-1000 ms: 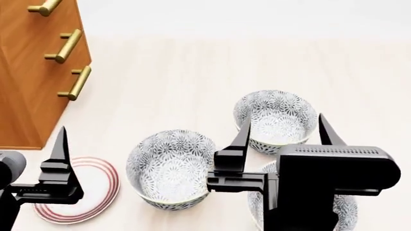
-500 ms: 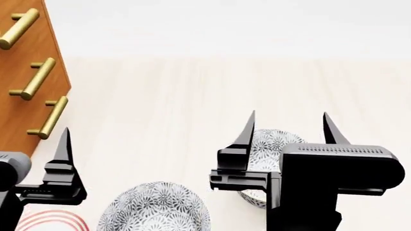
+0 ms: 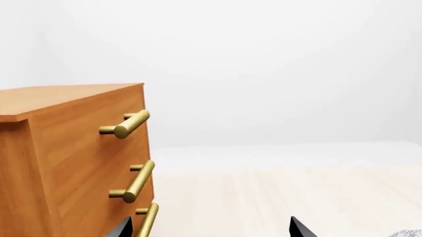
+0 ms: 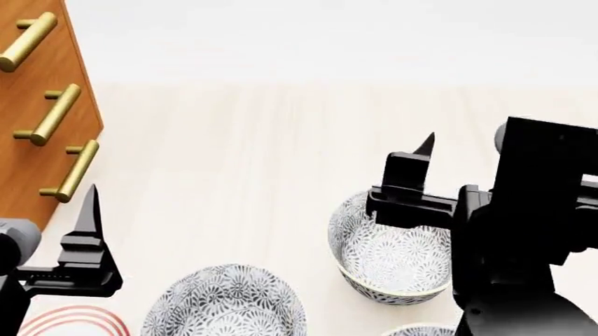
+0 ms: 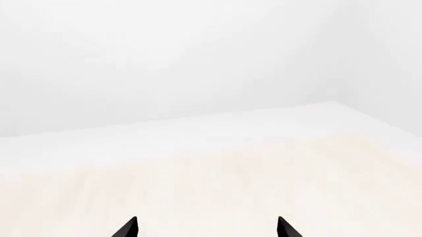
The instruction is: Stack the bowl at the front on the bowl in the middle.
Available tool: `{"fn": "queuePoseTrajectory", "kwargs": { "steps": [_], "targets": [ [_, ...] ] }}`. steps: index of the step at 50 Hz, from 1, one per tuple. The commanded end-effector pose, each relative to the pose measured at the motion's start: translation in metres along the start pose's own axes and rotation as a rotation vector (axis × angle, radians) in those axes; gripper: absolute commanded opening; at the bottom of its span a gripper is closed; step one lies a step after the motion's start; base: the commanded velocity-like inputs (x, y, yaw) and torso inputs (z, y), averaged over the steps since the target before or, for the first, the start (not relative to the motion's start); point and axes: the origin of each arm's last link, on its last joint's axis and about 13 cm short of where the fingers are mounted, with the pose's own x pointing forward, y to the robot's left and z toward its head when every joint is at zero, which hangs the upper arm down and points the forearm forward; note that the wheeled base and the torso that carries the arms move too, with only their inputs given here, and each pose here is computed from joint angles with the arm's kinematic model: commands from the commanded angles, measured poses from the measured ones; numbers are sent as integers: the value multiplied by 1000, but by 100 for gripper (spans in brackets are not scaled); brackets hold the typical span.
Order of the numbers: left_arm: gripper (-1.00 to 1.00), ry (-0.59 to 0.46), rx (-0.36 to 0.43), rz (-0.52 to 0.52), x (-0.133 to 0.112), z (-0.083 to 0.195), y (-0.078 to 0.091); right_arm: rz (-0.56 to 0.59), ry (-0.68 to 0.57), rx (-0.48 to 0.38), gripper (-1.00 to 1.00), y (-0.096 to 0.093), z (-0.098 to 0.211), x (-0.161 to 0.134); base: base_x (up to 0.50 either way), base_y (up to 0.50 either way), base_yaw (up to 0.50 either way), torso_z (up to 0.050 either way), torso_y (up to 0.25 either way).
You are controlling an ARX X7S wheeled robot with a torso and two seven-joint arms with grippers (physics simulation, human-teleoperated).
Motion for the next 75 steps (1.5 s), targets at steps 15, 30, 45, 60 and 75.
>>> {"fn": "queuePoseTrajectory", "kwargs": {
  "steps": [15, 30, 45, 60, 75],
  "targets": [
    [100, 20, 3, -1, 10, -5, 4, 131, 630, 13, 100, -54, 32, 80, 0, 0, 0, 0, 0],
    [100, 26, 8, -3, 12, -6, 4, 78, 651, -23, 100, -58, 22, 91, 0, 0, 0, 0, 0],
    [100, 38, 9, -7, 12, -10, 5, 40, 741, 0, 100, -69, 2, 106, 0, 0, 0, 0, 0],
    [100, 49, 12, -8, 12, -13, 5, 87, 836, 54, 100, -70, -46, 127, 0, 0, 0, 0, 0],
    [100, 51, 14, -7, 12, -13, 7, 109, 861, 46, 100, -64, -60, 133, 0, 0, 0, 0, 0]
  ]
}}
